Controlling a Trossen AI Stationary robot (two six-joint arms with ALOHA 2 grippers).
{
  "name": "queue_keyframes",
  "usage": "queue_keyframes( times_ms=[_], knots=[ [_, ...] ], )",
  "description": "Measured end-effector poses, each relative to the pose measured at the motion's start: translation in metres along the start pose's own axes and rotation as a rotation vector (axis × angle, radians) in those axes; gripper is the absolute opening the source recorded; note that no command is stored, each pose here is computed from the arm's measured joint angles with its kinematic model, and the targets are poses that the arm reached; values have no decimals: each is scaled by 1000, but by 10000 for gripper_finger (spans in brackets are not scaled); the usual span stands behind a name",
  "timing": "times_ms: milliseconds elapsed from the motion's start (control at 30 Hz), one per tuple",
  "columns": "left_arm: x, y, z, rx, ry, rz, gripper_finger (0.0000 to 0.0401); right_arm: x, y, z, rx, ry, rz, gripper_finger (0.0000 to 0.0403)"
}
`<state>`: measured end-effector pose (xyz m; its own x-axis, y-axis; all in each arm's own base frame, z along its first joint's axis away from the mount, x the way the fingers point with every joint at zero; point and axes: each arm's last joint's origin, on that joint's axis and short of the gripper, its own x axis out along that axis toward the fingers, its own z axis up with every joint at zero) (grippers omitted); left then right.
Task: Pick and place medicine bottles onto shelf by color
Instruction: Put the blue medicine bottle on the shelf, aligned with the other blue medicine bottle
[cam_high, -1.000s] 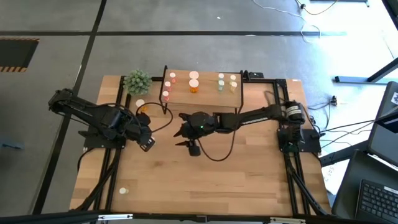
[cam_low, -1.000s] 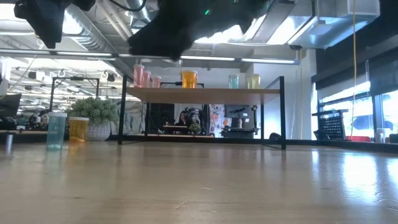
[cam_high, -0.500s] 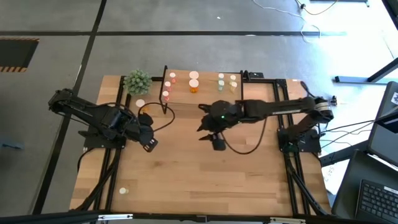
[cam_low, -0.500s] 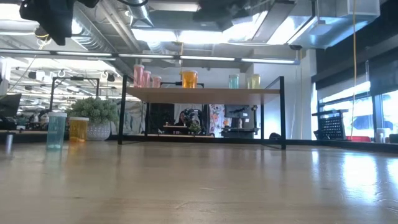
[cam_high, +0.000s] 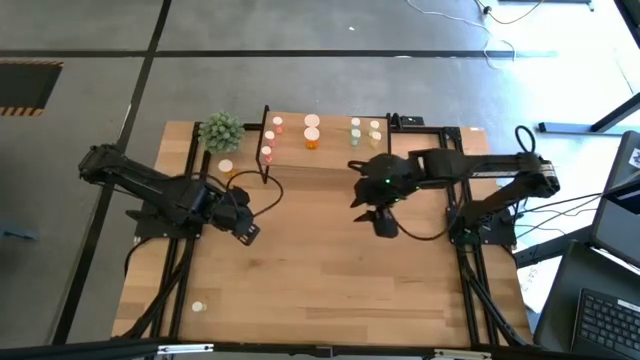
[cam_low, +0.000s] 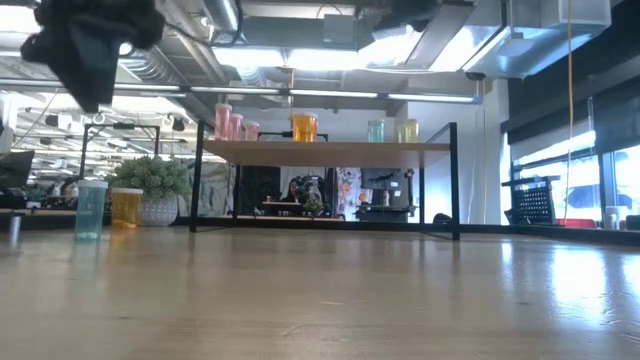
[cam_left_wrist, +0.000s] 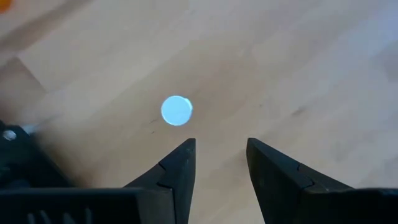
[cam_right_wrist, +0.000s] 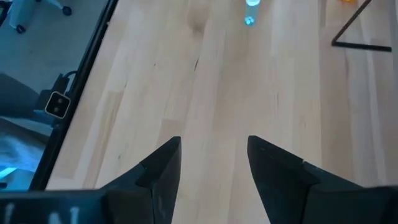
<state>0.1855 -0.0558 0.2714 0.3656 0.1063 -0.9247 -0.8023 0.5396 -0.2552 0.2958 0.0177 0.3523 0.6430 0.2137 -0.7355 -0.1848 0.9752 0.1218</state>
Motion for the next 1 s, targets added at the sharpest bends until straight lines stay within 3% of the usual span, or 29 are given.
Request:
queue_keyframes(
  times_ms=[400, 1000],
  knots=[
    [32, 17, 0, -70, -6, 75, 137, -16, 3, -6, -2, 12, -1, 188],
    [34, 17, 4, -92, -17, 60, 137, -15, 3, -4, -3, -4, -3, 188]
  ],
)
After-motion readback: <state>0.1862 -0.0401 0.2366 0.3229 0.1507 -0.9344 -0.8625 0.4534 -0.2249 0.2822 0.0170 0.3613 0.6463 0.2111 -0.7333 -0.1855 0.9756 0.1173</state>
